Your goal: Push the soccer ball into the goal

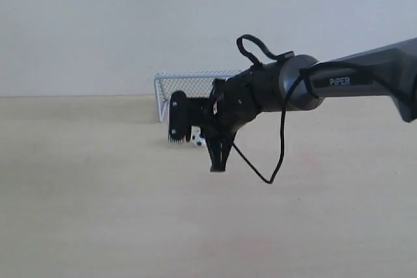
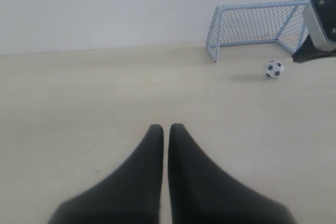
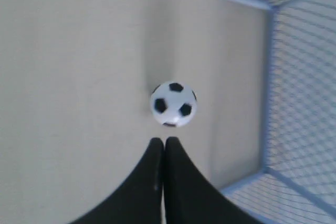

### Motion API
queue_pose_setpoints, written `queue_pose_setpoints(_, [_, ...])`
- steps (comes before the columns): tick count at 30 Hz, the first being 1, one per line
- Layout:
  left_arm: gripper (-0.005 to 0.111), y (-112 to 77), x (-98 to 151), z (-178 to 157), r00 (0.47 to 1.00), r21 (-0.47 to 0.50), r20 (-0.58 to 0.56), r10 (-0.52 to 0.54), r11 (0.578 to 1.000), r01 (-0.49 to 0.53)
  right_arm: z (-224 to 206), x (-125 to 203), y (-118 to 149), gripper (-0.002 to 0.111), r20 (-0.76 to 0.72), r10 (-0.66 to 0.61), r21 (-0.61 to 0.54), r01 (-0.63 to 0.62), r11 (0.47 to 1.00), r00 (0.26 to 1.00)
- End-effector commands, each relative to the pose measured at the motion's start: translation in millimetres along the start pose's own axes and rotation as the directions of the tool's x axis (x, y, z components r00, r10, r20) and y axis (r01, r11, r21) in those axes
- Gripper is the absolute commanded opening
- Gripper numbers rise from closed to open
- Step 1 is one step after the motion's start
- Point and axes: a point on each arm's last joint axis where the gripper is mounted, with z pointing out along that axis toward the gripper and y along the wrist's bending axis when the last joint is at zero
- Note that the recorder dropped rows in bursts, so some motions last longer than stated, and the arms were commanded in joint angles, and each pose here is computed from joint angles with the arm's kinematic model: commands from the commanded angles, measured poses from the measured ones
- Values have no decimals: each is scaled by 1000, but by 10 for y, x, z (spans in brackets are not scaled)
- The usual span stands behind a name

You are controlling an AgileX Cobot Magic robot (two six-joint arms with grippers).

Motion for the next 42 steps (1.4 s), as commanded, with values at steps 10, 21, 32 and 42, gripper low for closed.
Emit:
queue_pose_setpoints(10, [4, 2, 11, 2, 1000, -3, -2, 6, 1000, -6, -721, 82, 119, 0, -208, 236, -29, -247, 968, 949])
queue_pose_setpoints(21, [4, 2, 11, 2, 1000, -3, -2, 6, 1000, -6, -1902, -68, 1019, 0, -209, 452, -81, -476, 876, 867])
queue_pose_setpoints(32, [4, 2, 11, 2, 1000, -3, -2, 6, 1000, -6, -2092, -146, 990, 0, -106, 525, -75, -533, 843, 845])
queue_pose_setpoints(42, [4, 2, 11, 2, 1000, -3, -2, 6, 1000, -6, -2092, -146, 990, 0, -106, 525, -75, -533, 843, 845])
